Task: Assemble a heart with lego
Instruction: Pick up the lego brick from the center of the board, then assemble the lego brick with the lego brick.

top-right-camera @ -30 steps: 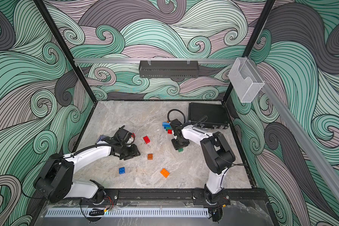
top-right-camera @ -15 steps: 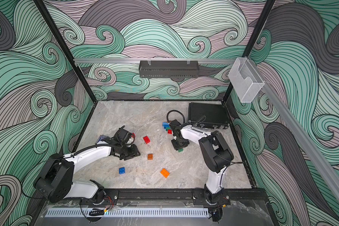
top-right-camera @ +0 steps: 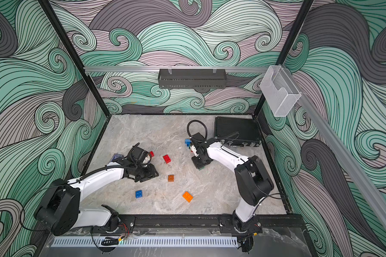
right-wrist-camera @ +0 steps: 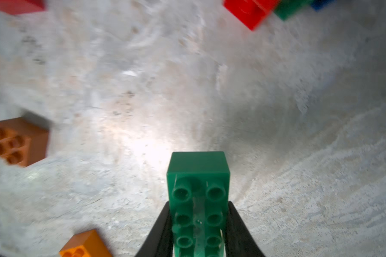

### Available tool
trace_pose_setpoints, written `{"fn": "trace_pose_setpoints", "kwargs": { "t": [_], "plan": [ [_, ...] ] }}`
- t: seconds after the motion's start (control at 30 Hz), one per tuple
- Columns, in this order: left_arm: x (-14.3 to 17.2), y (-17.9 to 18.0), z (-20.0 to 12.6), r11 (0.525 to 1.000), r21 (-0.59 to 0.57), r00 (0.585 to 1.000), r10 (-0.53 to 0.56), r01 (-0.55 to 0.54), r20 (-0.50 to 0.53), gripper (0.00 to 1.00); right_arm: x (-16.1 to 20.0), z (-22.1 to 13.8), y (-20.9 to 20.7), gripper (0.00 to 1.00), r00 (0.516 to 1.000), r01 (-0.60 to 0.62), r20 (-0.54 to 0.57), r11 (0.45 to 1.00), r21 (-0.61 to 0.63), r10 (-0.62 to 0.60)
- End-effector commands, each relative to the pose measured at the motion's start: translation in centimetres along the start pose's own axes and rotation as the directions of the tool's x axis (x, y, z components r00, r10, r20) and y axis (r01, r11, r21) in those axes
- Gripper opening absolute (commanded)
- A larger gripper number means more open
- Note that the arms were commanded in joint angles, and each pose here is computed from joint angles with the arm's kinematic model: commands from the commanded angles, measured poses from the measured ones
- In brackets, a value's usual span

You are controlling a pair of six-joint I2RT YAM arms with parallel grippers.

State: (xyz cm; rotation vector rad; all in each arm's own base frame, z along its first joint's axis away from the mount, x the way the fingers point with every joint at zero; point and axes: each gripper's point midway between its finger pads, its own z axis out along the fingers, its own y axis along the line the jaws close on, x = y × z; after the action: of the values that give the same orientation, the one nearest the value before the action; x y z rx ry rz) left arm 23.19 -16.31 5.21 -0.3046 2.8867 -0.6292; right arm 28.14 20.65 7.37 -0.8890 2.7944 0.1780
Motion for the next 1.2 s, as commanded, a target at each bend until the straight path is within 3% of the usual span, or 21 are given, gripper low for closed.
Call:
{"fn": "trace_pose_setpoints", "kwargs": {
  "t": [0.0, 0.23, 0.43, 0.6, 0.73, 1.17],
  "plan": [
    [0.3, 0.7, -0.5, 1.000, -0.010, 1.000, -0.023, 0.023, 0.004, 0.49, 0.0, -0.8, 3.5, 0.32, 0.982, 0.186, 0.029, 0.978, -0.095, -0.184],
    [0.5, 1.7, -1.1, 0.999, -0.008, 0.999, -0.047, 0.047, 0.023, 0.49, 0.0, -0.7, 9.6, 0.34, 0.847, 0.531, 0.109, 0.841, -0.104, -0.521],
    [0.7, 2.8, -1.5, 0.997, -0.006, 0.997, -0.073, 0.074, 0.040, 0.49, -0.6, 0.1, 11.2, 0.34, 0.740, 0.672, 0.083, 0.735, -0.090, -0.667],
    [0.7, 3.5, -1.6, 0.995, -0.003, 0.994, -0.099, 0.099, 0.049, 0.49, -1.4, 1.2, 10.9, 0.35, 0.681, 0.730, -0.001, 0.679, -0.077, -0.732],
    [0.6, 3.8, -1.5, 0.994, 0.001, 0.993, -0.112, 0.112, 0.044, 0.49, -1.8, 1.5, 12.4, 0.35, 0.642, 0.763, 0.008, 0.638, -0.106, -0.766],
    [0.7, 4.7, -1.1, 0.989, 0.006, 0.988, -0.148, 0.148, 0.036, 0.49, -1.7, 3.8, 14.5, 0.35, 0.587, 0.799, -0.025, 0.585, -0.139, -0.809]
  ]
}}
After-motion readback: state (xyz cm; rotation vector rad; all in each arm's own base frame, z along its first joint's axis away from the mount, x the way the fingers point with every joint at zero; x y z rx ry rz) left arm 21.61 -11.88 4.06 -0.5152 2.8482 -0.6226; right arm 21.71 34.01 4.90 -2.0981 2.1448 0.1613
